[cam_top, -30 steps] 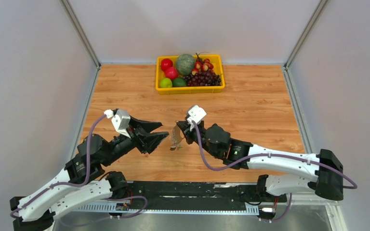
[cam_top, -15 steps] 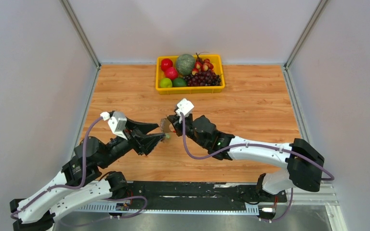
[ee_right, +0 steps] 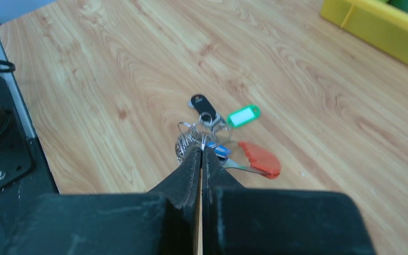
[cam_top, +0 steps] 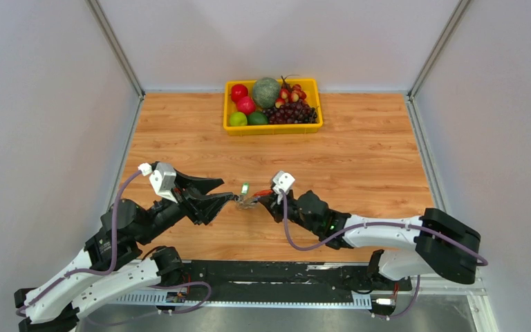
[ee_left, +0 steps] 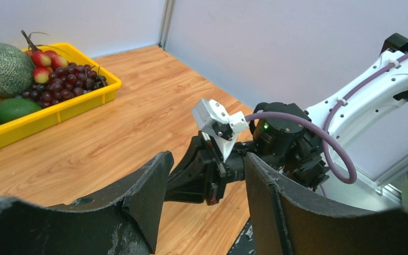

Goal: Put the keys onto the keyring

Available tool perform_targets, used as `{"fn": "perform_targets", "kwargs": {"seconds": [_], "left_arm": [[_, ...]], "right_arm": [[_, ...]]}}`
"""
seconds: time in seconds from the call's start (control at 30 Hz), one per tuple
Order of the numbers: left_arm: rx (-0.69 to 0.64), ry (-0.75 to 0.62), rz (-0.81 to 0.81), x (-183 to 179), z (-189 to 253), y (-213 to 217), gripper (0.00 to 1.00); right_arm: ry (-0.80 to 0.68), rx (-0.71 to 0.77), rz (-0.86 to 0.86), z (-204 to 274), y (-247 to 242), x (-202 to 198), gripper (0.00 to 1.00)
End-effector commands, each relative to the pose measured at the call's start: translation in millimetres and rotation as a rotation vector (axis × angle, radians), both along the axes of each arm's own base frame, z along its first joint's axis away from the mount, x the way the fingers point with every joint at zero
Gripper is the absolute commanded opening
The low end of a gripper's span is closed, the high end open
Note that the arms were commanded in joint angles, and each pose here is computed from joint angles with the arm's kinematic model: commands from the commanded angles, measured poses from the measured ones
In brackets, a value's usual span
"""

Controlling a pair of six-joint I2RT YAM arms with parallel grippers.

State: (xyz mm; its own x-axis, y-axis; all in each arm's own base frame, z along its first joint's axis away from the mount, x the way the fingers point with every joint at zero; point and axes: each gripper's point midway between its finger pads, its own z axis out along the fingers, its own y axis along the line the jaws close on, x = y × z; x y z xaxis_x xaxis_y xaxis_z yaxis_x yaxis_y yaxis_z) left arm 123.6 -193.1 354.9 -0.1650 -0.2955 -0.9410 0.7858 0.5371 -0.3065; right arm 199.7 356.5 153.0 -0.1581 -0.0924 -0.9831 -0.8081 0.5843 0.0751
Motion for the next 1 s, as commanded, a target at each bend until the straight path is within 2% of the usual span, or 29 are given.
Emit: {"fn": "perform_targets", "kwargs": {"seconds": [0.0,0.17,0.3,0.5,0.63,0.67,0.73,0.8,0.97], "left_arm": [[0.003,-0.013,0.004,-0.2,1.1,1.9,0.63],[-0.005,-0.013,-0.002,-0.2,0.2,-0.2,0.63],[-0.01,-0.013,-0.012,0.5,-0.5,-4.7,0.63],[0.001,-0.001,-0.016,1.6,-3.7,-8.4,0.63],[0.005,0.006,-0.004,3.9,-9.6,-8.0,0.64],[0.014,0.013,0.009,6.6,-13.7,-7.7,0.64],[0.025,0.022,0.022,9.3,-18.6,-7.9,0.64],[0.03,0.026,0.029,11.2,-21.5,-8.5,0.64],[0.044,0.02,0.048,15.5,-21.3,-8.7,0.64]], "right_arm": [[0.128,0.016,-0.037,-23.1,-25.0,-16.1,0.0],[0.236,-0.003,-0.184,-51.5,-55.4,-13.8,0.0],[0.281,-0.026,-0.323,-56.9,-67.7,6.8,0.0],[0.439,-0.02,-0.418,-80.0,-82.9,38.6,0.0],[0.497,-0.065,-0.515,-104.1,-103.3,45.1,0.02],[0.498,-0.073,-0.538,-107.6,-108.7,44.8,0.09],[0.496,-0.08,-0.567,-108.3,-116.7,43.9,0.3],[0.477,-0.08,-0.583,-100.2,-122.6,44.6,0.47],[0.357,-0.068,-0.615,-51.7,-135.0,55.1,0.66]]}}
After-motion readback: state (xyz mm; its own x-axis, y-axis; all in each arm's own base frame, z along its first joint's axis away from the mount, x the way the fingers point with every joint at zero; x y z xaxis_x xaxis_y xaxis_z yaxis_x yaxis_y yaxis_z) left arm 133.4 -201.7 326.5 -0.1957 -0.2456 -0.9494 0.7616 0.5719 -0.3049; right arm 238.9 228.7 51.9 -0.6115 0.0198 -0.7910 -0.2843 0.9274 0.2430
